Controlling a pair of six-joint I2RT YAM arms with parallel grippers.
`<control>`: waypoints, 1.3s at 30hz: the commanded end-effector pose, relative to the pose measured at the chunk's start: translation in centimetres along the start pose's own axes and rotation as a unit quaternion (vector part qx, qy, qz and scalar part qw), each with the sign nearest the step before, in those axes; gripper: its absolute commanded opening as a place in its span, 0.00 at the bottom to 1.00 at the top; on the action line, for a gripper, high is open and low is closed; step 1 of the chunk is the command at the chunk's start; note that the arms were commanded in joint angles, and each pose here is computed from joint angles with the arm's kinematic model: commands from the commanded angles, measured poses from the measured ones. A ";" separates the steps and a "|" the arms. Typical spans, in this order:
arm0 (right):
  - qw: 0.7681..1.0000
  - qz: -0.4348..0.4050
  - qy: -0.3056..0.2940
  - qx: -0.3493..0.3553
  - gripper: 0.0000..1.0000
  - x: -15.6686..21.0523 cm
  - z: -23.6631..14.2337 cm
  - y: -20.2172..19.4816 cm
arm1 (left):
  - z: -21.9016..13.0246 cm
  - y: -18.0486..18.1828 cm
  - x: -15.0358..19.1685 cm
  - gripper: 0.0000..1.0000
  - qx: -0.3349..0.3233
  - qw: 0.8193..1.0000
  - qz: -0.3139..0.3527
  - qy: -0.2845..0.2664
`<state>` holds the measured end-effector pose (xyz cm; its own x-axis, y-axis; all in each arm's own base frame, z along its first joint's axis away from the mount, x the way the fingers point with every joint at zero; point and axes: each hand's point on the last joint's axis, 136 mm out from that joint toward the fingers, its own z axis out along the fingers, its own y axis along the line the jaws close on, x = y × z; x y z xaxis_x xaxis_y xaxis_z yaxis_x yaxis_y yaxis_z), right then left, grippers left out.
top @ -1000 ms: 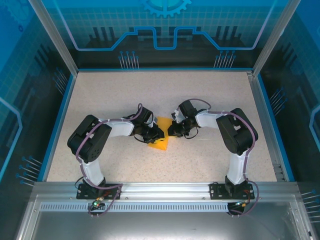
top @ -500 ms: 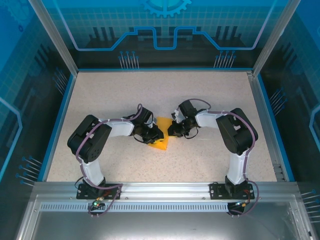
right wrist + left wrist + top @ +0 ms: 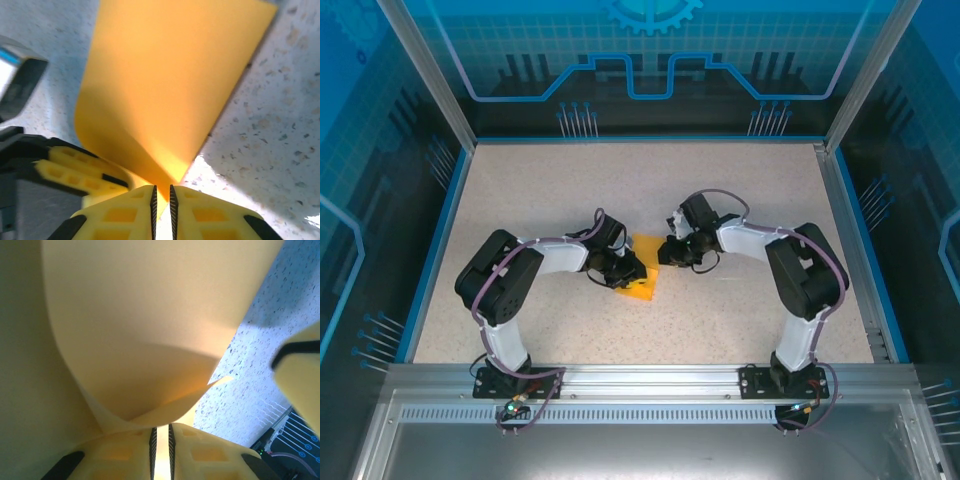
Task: Fold a paper plane with a square sheet of paper (pick it up from the middle)
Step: Fold the triangle a second time at the center of the table.
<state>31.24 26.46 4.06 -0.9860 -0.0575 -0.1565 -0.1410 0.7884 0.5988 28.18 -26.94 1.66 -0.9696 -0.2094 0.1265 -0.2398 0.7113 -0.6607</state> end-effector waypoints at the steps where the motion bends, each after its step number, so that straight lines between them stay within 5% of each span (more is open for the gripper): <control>1: 1.000 -0.013 0.012 -0.001 0.17 1.1 0.0 0.6 | 0.5 1.3 0.3 0.17 -0.025 1.000 -0.009 0.008; 23: 0.998 -0.006 0.059 0.037 0.12 2.3 3.5 -0.6 | 0.3 1.1 0.2 0.15 -0.030 0.999 -0.014 0.007; 32: 0.993 0.000 0.083 0.089 0.11 3.4 3.7 -2.9 | -2.7 -3.9 -1.4 0.17 0.031 0.996 0.066 -0.050; 39: 0.991 -0.001 0.089 0.102 0.11 3.8 3.9 -3.5 | -1.8 -2.1 -2.1 0.17 -0.009 0.997 0.053 -0.055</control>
<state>29.73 27.67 1.04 -0.9874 -0.1383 -0.0769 -0.1580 0.8345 0.5279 30.10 -27.00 4.60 -0.9784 -0.2067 -0.0060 -0.1472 0.7163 -0.6820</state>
